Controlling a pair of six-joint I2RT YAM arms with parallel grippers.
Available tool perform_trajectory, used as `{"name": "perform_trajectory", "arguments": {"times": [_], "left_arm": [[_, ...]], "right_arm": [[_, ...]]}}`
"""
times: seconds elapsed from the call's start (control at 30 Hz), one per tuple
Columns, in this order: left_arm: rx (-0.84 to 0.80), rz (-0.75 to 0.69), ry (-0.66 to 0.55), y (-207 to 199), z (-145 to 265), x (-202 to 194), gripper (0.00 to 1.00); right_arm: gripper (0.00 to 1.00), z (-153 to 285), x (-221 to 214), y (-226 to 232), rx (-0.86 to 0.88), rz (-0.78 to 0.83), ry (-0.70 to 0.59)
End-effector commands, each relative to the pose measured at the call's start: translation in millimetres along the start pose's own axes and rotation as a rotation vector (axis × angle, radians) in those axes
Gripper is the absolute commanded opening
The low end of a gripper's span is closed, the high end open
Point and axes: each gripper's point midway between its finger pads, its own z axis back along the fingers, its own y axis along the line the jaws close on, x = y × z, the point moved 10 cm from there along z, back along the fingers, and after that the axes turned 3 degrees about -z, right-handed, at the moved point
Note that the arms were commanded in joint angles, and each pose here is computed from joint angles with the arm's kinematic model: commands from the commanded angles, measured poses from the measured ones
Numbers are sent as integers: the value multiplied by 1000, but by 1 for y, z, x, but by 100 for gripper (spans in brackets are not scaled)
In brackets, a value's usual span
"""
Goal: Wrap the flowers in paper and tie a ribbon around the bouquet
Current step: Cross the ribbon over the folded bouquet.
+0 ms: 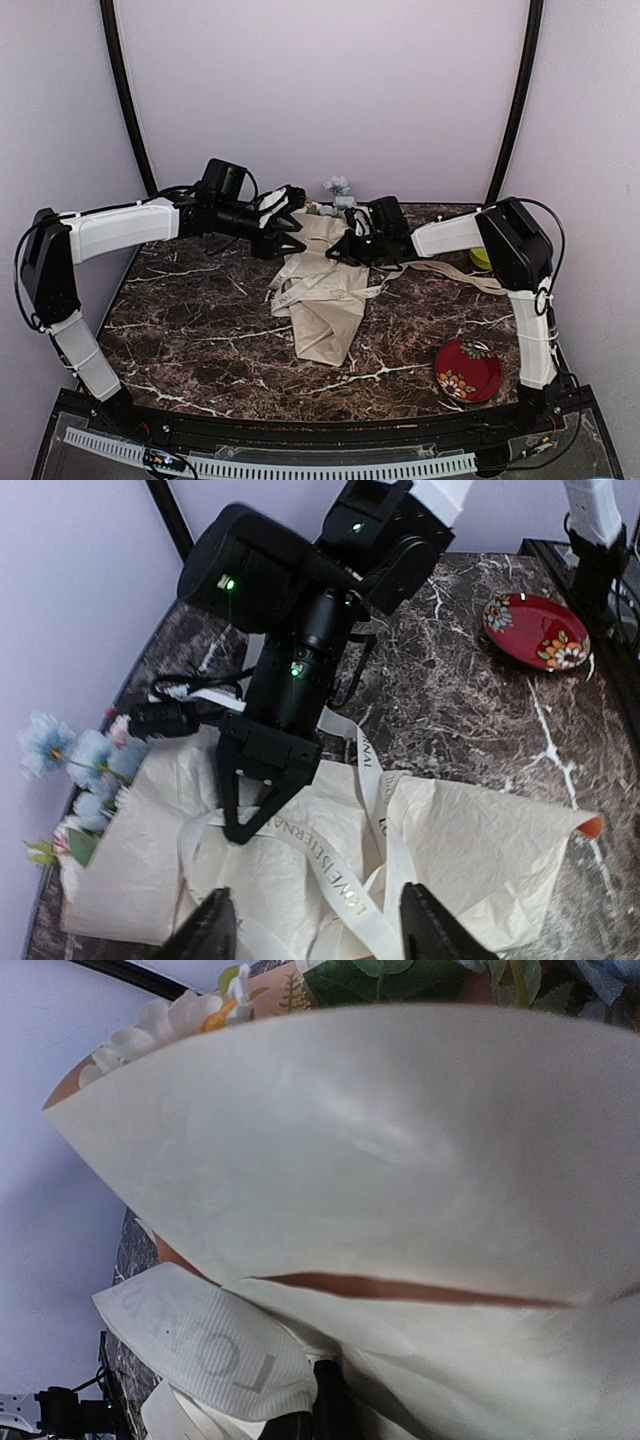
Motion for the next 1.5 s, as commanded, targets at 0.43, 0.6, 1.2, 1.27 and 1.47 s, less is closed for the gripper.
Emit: {"name": "perform_trajectory", "arguments": {"times": [0.43,0.6,1.2,1.27,1.47], "left_arm": [[-169,123,259,-23,-48,-65,50],[-156,93,258,-30,-58,-60,40],[-125,-28,435,-42,-86,-68,32],[-140,-22,444,-44,-89,-71,32],[-128,-34,488,-44,-94,-79,30]], "right_arm": [[0,-7,-3,1,-18,30,12],[0,-6,-1,3,-15,37,10],[0,-3,0,6,-22,52,8],[0,-2,-1,6,-23,52,8],[0,-1,0,6,-29,56,8]]}}
